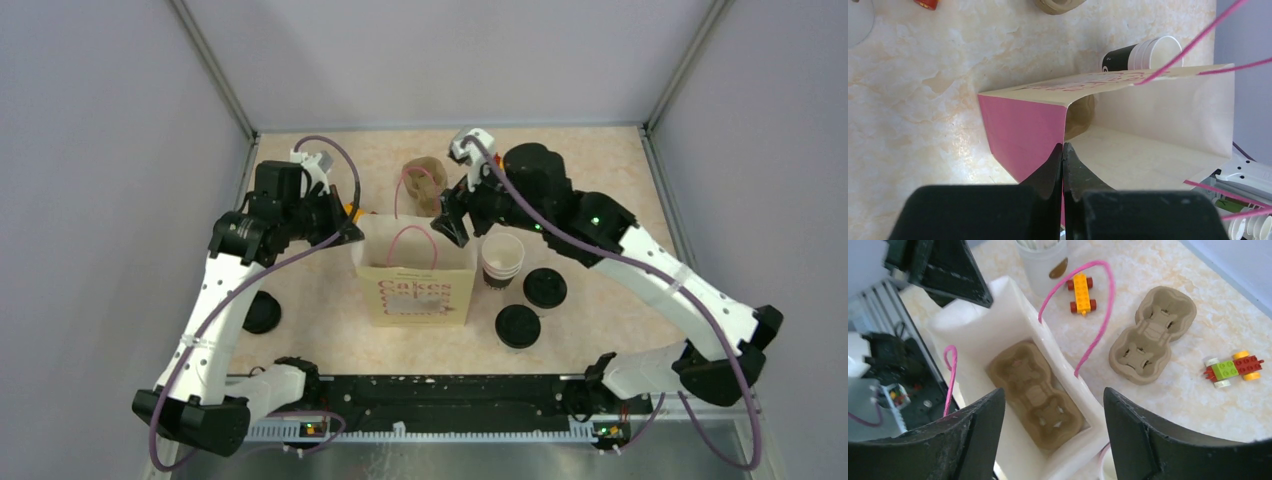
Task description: Pack the takeout coffee
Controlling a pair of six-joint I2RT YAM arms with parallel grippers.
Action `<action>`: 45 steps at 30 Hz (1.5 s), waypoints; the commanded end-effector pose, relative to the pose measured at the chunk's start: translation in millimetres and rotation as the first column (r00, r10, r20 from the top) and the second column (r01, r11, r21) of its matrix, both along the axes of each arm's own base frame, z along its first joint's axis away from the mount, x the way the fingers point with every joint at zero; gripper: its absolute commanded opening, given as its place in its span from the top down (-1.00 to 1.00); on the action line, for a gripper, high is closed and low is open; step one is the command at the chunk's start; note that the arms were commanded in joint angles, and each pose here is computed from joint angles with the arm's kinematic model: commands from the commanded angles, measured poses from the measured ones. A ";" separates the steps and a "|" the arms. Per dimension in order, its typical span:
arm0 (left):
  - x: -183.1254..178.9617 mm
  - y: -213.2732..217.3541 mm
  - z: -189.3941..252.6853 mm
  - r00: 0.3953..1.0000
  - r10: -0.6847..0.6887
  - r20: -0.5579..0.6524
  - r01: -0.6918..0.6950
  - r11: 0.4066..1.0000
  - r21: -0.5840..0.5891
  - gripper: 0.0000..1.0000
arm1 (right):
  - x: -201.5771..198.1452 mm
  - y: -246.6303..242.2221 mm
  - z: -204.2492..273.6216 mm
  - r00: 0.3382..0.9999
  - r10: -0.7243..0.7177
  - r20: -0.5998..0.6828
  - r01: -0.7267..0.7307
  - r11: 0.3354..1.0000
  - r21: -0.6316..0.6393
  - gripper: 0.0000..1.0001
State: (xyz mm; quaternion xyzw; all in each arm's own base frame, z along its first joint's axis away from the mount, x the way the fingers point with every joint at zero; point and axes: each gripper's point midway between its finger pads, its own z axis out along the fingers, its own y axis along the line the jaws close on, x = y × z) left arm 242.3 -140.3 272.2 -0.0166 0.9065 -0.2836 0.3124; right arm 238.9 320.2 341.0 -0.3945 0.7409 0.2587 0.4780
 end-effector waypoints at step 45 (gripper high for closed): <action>-18.1 13.1 36.1 0.997 -0.040 0.068 0.035 0.997 0.067 -0.81 | -38.4 -203.3 -162.4 0.354 -0.859 -0.369 0.815 0.477 -0.328 -0.82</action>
